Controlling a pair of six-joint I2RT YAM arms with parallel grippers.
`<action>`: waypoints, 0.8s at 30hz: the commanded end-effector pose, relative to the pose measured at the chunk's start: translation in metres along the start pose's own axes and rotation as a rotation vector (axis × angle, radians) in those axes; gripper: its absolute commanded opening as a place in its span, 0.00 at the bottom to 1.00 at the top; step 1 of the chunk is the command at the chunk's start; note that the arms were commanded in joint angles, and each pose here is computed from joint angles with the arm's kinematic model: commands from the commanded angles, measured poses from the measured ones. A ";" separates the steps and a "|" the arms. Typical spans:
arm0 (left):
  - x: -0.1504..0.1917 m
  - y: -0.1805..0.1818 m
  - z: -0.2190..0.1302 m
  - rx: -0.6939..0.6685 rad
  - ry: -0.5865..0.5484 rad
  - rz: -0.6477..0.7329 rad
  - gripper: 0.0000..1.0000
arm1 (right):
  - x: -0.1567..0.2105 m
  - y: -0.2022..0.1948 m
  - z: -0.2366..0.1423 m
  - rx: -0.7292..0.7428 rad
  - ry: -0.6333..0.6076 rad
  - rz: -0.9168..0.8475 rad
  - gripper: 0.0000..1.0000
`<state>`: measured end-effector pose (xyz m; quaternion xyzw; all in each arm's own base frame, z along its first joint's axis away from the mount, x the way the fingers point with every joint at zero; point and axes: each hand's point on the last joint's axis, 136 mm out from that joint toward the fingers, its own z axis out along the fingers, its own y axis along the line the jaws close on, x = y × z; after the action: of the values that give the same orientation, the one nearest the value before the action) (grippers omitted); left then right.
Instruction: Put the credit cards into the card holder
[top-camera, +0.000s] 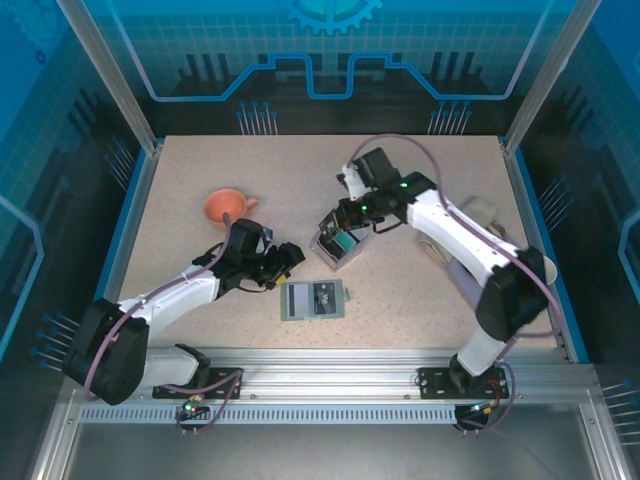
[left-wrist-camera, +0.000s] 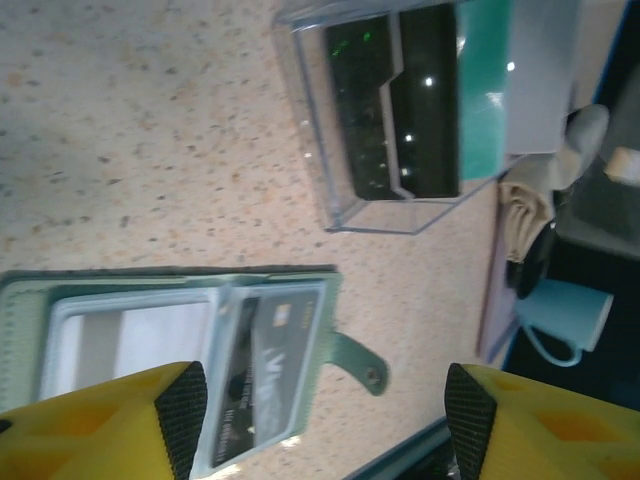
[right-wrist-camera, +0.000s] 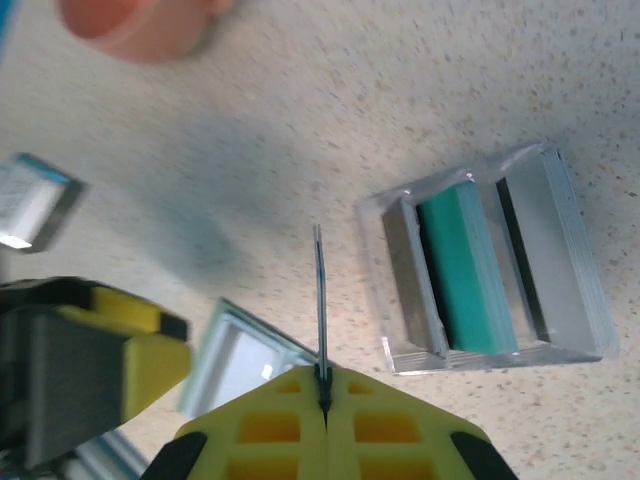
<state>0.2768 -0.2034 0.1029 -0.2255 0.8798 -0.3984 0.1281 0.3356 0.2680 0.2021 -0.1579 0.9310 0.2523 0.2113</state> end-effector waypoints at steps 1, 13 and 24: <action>-0.015 -0.051 -0.020 0.158 -0.044 0.013 0.68 | -0.014 0.018 -0.028 -0.161 -0.120 0.102 0.00; -0.034 -0.144 -0.042 0.472 -0.050 0.086 0.67 | -0.017 0.044 -0.061 -0.416 -0.253 0.279 0.00; -0.032 -0.171 -0.060 0.612 -0.056 0.131 0.36 | -0.016 0.028 -0.055 -0.464 -0.243 0.389 0.01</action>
<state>0.3347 -0.2454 0.2431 -0.1650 0.7540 -0.5973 0.2178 0.3234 0.2655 0.2571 0.0037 0.8421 0.4867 0.2325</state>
